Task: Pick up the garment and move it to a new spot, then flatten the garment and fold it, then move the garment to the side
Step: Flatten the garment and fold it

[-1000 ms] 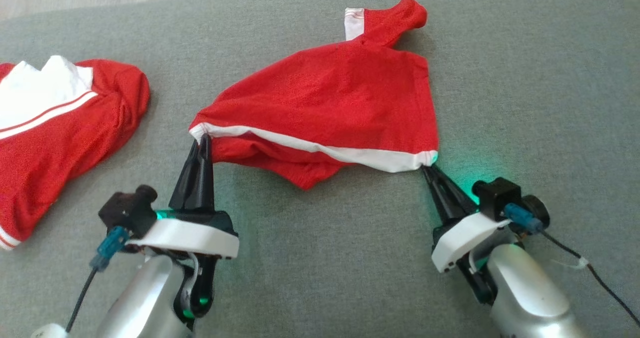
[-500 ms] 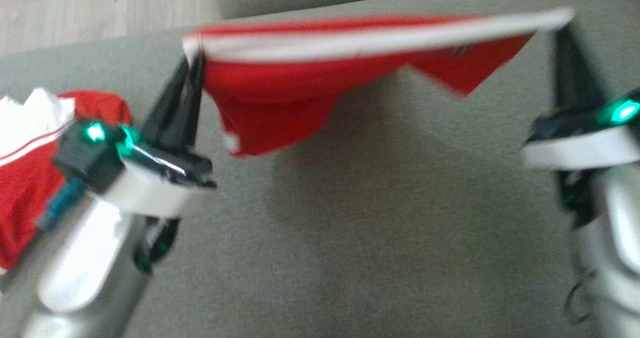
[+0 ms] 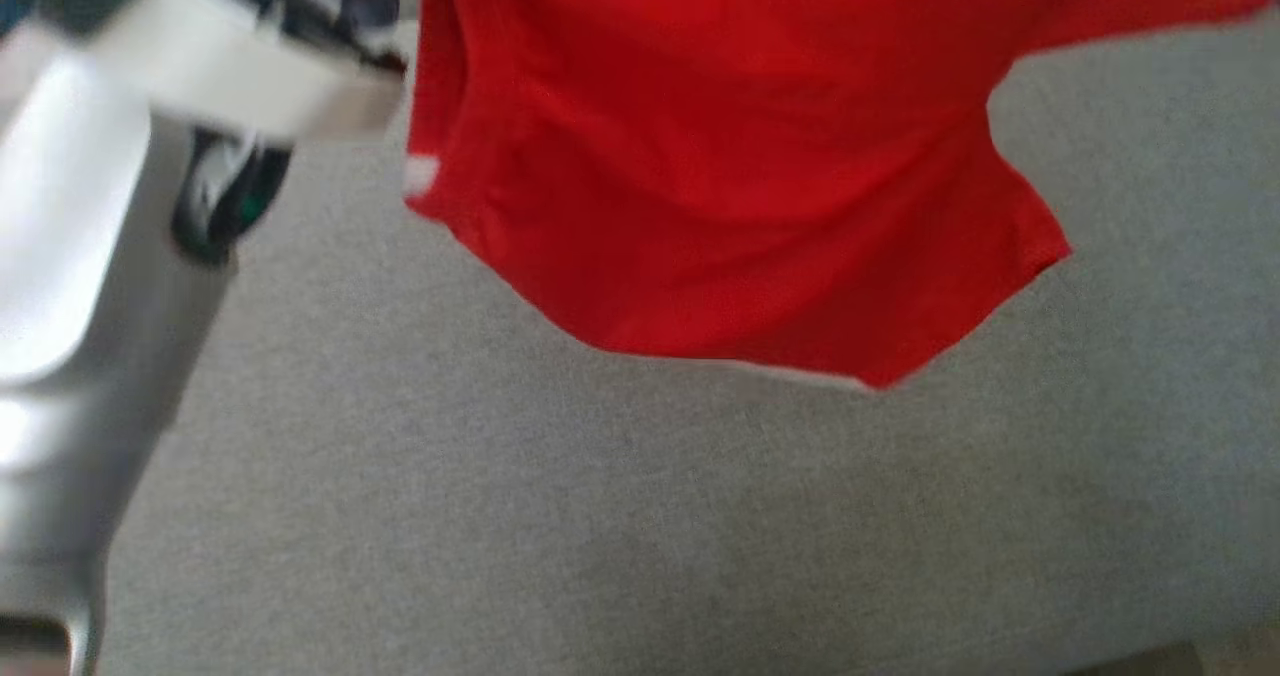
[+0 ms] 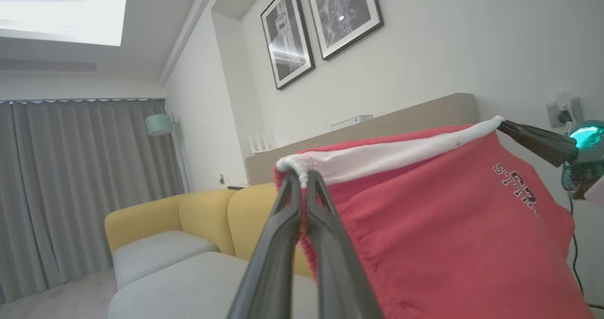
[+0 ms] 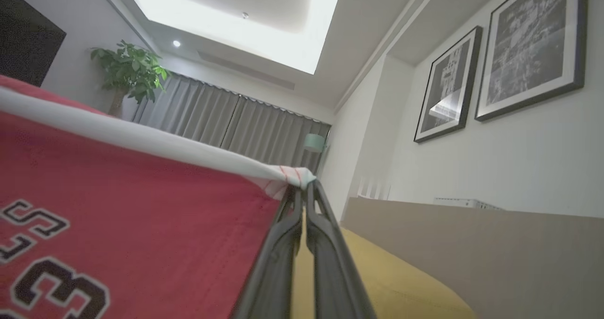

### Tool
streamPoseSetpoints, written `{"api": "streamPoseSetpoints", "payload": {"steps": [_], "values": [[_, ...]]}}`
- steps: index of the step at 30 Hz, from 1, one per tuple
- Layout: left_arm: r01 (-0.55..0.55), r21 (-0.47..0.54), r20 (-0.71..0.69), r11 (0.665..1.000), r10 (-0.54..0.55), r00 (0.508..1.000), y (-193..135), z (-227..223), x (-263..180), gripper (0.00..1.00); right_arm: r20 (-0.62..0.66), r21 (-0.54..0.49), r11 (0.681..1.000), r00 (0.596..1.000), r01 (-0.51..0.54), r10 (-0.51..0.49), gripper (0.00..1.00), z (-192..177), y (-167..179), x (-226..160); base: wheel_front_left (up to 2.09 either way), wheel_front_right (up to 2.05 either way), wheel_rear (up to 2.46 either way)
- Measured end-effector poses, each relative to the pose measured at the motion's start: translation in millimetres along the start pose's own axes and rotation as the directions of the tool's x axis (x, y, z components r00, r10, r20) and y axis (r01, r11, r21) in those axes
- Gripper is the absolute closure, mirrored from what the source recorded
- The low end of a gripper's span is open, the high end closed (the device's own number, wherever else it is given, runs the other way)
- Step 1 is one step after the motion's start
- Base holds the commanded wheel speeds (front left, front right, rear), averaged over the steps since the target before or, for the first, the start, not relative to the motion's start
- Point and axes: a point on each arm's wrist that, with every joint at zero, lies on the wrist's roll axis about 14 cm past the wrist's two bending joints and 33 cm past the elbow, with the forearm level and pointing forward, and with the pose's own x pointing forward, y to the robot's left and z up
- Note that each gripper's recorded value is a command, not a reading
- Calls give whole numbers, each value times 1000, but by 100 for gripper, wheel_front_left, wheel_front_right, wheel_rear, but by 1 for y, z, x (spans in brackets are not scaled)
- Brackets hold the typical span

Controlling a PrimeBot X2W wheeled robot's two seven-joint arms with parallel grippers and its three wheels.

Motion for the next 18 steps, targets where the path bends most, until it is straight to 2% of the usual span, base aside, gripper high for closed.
{"api": "streamPoseSetpoints", "payload": {"steps": [5, 11, 15, 18], "values": [[-7, -4, -53, 1000, 7, 999, 20, -43, 27, 100, -74, -5, 999, 997, -34, 34, 100, -38, 6, 28, 0, 0, 0], [-32, 24, 27, 999, 31, 999, 46, -65, 59, 100, -4, -70, 997, 1000, -29, 29, 100, -36, 2, 65, 0, 0, 0], [-17, 7, 36, 1000, 17, 999, 43, -86, 67, 100, 35, -104, 995, 999, -5, 9, 100, -33, -4, 70, 0, 0, 0], [20, -18, -18, 1000, -21, 1000, 26, -115, 57, 100, 21, -107, 994, 1000, -20, 22, 100, -41, 3, 60, 0, 0, 0]]}}
